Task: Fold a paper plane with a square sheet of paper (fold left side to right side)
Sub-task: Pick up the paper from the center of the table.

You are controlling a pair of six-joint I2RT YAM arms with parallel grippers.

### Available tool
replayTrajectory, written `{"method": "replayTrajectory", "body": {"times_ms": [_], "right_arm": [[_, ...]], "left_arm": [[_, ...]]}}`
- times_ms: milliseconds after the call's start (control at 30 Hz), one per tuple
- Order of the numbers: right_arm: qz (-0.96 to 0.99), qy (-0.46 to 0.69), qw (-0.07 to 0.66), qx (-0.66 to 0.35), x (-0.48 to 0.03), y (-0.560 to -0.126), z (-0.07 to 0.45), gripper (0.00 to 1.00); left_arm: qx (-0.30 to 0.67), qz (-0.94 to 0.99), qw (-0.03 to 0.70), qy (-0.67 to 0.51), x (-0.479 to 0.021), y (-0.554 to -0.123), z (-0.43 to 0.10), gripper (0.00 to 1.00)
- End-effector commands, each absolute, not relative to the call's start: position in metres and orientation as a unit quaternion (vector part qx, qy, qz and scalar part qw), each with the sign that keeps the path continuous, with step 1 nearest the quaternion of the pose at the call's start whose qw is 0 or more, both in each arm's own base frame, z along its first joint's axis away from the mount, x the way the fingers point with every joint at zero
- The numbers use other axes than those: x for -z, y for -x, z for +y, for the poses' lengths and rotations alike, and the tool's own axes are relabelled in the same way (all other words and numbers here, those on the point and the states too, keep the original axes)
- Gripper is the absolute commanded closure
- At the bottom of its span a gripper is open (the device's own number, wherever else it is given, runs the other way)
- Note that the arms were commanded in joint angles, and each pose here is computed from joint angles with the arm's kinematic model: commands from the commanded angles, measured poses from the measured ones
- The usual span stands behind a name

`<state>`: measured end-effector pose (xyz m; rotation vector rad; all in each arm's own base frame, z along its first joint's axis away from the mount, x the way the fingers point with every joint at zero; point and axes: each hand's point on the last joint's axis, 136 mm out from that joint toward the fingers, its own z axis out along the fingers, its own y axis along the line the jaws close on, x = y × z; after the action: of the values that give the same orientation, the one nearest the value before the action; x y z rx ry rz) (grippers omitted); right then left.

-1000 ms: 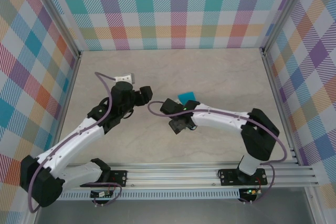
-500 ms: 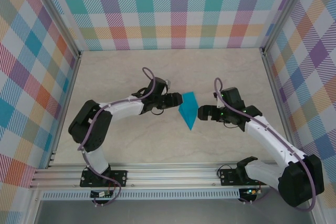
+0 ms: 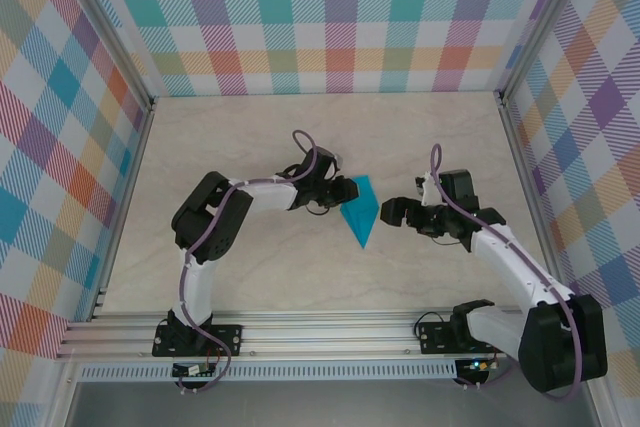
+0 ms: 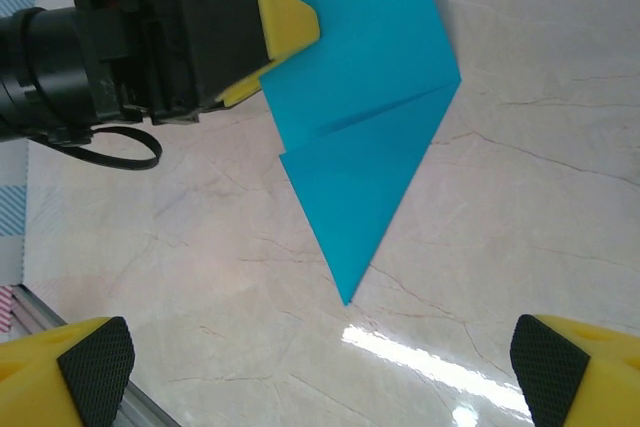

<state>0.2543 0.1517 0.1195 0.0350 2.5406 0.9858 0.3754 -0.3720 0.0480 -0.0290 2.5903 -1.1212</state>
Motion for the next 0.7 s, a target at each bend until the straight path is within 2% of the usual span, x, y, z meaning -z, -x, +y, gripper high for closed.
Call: {"method": "replayTrajectory", "body": {"times_ms": [0, 67, 100, 200, 367, 667], "right_arm": [[0.893, -0.015, 0.202, -0.402, -0.117, -0.261, 0.157, 0.0], [0.883, -0.014, 0.21, -0.419, -0.118, -0.267, 0.157, 0.01], [0.877, -0.001, 0.215, -0.43, -0.12, -0.269, 0.16, 0.01], [0.848, 0.061, 0.21, -0.483, -0.133, -0.268, 0.178, 0.0], [0.843, 0.093, 0.2, -0.491, -0.123, -0.276, 0.184, 0.0], [0.816, 0.096, 0.151, -0.55, -0.107, -0.295, 0.2, 0.21]], "left_arm": [[0.42, 0.892, 0.166, 0.001, -0.054, -0.376, -0.375, 0.89], [0.437, 0.883, 0.169, 0.0, -0.058, -0.374, -0.371, 0.99], [0.448, 0.878, 0.171, -0.006, -0.061, -0.37, -0.37, 1.0], [0.477, 0.86, 0.175, -0.045, -0.076, -0.358, -0.371, 1.0], [0.517, 0.831, 0.176, -0.105, -0.096, -0.331, -0.369, 1.0], [0.551, 0.797, 0.196, -0.149, -0.12, -0.308, -0.356, 1.0]]}}
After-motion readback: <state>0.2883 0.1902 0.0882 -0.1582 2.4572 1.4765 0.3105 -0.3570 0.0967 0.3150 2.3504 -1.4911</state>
